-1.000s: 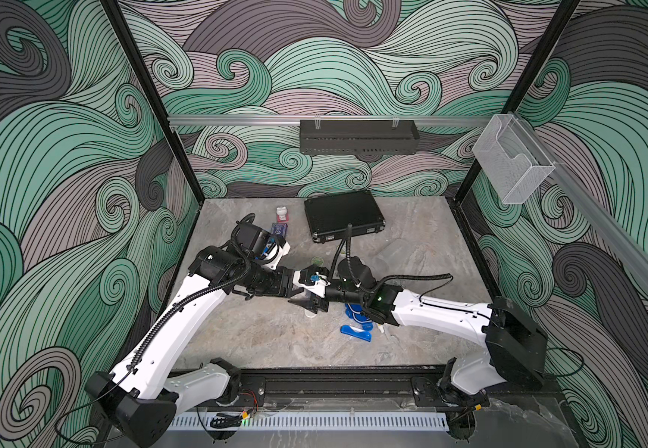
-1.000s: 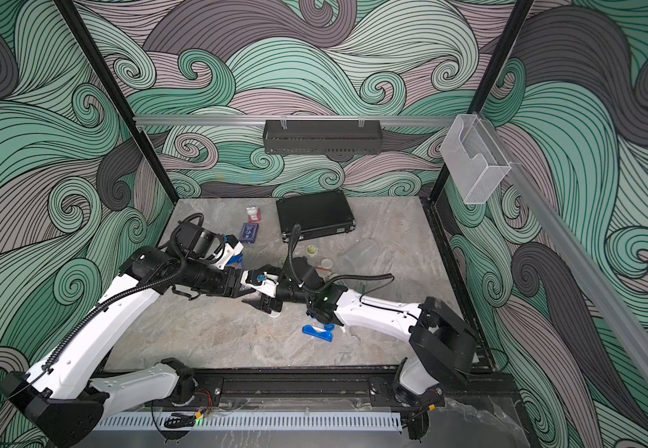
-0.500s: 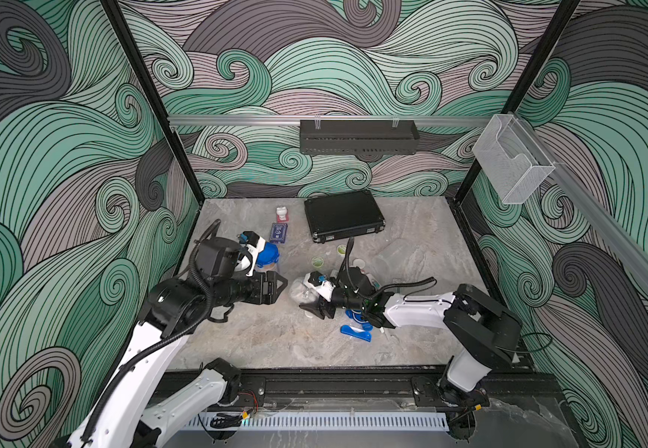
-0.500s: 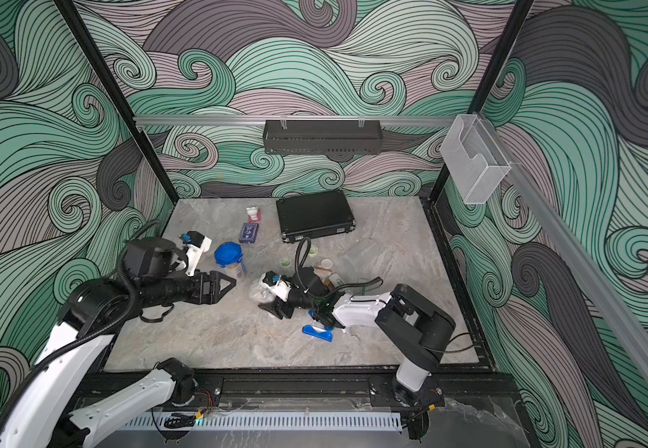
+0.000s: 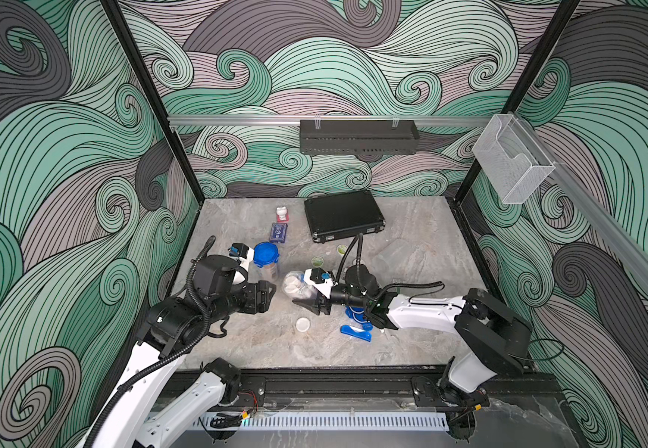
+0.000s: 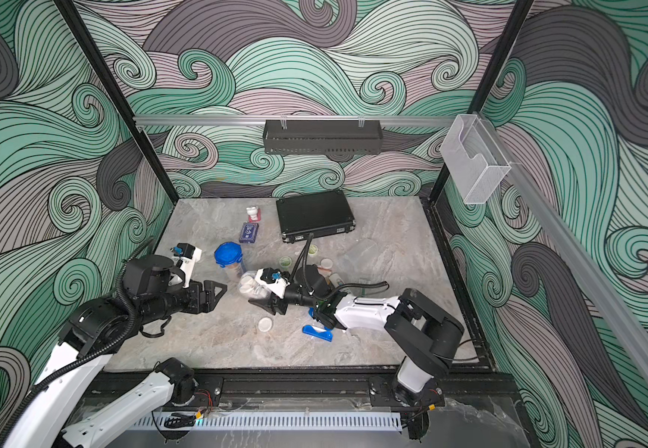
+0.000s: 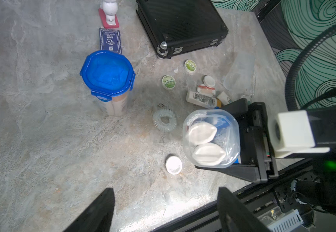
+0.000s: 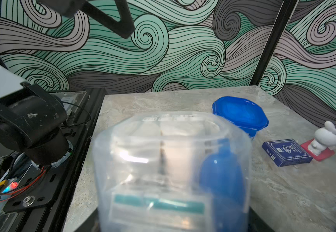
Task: Take out toiletry kits
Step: 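Pour the toiletry kits out of the container.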
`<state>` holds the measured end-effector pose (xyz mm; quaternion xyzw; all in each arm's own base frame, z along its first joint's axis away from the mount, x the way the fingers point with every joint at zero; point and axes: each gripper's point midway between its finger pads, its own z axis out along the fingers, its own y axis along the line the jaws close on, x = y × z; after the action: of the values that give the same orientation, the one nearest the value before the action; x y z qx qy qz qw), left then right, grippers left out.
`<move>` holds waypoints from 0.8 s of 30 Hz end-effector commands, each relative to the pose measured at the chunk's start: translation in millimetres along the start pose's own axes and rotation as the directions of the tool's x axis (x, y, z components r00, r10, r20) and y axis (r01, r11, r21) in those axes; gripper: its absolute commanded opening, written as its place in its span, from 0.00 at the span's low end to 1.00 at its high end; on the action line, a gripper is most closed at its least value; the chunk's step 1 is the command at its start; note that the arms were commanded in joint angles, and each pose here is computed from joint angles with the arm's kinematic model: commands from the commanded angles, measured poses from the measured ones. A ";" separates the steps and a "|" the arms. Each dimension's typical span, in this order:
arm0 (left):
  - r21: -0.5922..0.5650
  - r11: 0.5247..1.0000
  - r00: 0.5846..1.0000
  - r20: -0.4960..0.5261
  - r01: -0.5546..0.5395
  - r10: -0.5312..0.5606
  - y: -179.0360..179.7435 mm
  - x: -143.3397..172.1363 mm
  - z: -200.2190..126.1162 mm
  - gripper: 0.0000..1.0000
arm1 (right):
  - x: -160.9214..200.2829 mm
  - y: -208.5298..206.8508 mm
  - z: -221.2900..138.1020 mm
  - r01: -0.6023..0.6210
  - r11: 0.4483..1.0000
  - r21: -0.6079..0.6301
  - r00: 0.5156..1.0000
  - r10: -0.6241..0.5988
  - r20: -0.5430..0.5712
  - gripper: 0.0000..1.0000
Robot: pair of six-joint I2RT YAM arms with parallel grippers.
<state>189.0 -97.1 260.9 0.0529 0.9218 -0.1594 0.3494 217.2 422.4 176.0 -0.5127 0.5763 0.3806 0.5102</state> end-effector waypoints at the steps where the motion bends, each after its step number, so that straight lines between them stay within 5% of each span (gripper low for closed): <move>1: -0.032 0.999 0.998 0.066 0.015 -0.012 6.4 -10.5 0.7 0.81 | -42.6 2.9 0.7 0.047 0.999 -0.024 0.985 -0.042 0.169 0.61; 4: -0.073 0.997 0.997 0.075 0.019 -0.013 15.6 -6.4 2.6 0.81 | -99.6 6.9 -19.0 0.089 0.996 -0.001 0.958 -0.085 0.275 0.62; 7: -0.057 0.998 0.993 0.116 0.026 -0.019 15.4 -7.1 2.4 0.81 | -53.2 -4.9 4.8 0.074 0.997 -0.008 0.988 -0.073 0.140 0.62; 9: -0.051 0.998 0.992 0.124 0.025 -0.018 15.3 -6.1 3.6 0.81 | -41.2 2.0 6.2 0.077 0.996 -0.044 0.982 -0.068 0.174 0.61; 13: -0.050 0.998 0.992 0.127 0.030 -0.024 18.2 1.0 6.8 0.80 | -123.8 5.4 -29.8 0.126 0.992 0.009 0.931 -0.121 0.345 0.63; 16: 0.026 0.999 0.990 0.139 0.020 -0.023 5.7 0.9 2.7 0.79 | -55.4 -12.7 -3.1 0.123 0.992 0.021 0.979 -0.125 0.162 0.61; 17: 0.067 0.998 0.989 0.144 0.004 -0.014 -1.6 0.4 -0.5 0.79 | -44.3 -3.2 -3.7 0.130 0.991 -0.030 0.975 -0.122 0.185 0.59; 20: 0.219 0.975 0.988 0.157 -0.030 -0.004 -27.9 0.0 -12.3 0.77 | -76.3 36.2 -18.4 0.248 0.966 -0.078 0.930 -0.214 0.300 0.60; 24: 0.306 0.952 0.978 0.204 -0.032 -0.033 -42.0 -6.4 -28.7 0.77 | -79.4 35.2 -14.8 0.281 0.957 -0.077 0.935 -0.255 0.247 0.65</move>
<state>173.1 -115.3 271.0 0.0780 0.8714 -0.2545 0.4121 182.6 428.7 200.2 -0.5641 0.4861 0.4011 0.5335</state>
